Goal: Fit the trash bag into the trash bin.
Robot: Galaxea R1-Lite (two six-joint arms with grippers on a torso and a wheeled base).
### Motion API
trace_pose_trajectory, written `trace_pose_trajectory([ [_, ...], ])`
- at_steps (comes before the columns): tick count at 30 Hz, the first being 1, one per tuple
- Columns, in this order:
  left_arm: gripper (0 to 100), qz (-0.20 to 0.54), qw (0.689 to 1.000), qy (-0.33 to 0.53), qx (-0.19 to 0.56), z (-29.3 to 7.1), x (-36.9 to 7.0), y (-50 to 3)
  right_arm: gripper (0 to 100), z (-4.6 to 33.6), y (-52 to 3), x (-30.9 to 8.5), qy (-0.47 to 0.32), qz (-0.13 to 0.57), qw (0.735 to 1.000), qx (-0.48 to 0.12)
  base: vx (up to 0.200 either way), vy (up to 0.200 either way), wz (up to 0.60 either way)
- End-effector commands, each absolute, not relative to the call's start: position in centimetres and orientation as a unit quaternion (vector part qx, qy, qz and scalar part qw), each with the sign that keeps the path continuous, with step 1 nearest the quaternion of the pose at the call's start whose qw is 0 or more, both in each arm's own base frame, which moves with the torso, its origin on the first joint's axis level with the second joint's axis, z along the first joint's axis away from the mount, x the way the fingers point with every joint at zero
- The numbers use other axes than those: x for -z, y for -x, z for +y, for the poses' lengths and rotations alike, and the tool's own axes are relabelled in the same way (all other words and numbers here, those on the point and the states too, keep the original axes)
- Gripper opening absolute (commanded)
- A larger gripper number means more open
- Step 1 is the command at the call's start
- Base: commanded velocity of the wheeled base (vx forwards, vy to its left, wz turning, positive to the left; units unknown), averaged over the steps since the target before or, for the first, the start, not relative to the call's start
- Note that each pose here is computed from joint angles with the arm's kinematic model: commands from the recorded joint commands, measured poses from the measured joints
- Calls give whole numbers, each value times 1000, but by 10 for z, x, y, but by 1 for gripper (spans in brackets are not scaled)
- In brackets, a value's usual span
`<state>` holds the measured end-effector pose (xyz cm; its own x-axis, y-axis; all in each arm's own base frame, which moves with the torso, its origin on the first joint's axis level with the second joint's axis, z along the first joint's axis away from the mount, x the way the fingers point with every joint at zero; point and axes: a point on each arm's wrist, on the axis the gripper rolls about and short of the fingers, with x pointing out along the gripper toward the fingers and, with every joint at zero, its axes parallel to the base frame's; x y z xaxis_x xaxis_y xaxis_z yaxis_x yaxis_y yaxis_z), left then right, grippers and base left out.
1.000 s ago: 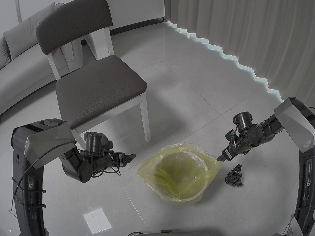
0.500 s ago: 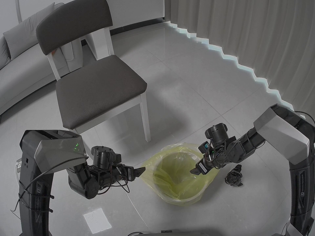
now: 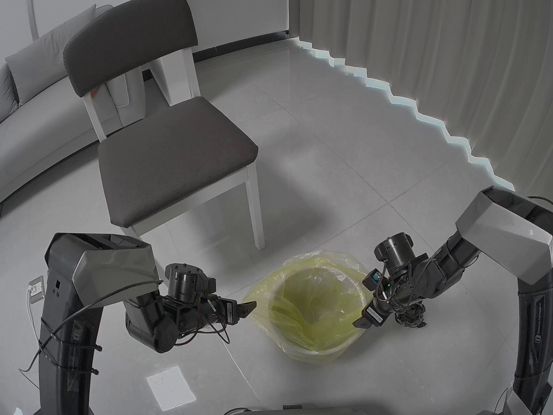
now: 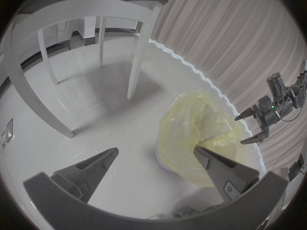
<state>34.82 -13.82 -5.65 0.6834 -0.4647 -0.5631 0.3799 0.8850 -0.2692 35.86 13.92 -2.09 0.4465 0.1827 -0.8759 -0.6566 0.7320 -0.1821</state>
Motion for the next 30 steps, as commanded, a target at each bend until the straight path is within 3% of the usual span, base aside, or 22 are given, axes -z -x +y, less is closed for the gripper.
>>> trace_pose_trajectory([
  [1,100,339,911,62,228,-139,73,-351,100,132,-336,5,274,459,801,-270,0,0,0],
  [9,100,362,903,58,221,-140,72,-356,100,123,-315,20,293,489,771,-283,0,0,0],
  [17,100,380,903,32,200,-149,65,-377,100,105,-324,5,269,471,799,-259,0,0,0],
  [23,100,367,905,48,211,-136,31,-358,100,46,-347,-13,221,460,838,-191,0,0,0],
  [30,100,315,915,74,240,-127,-1,-345,100,4,-376,6,193,471,849,-140,0,0,0],
])
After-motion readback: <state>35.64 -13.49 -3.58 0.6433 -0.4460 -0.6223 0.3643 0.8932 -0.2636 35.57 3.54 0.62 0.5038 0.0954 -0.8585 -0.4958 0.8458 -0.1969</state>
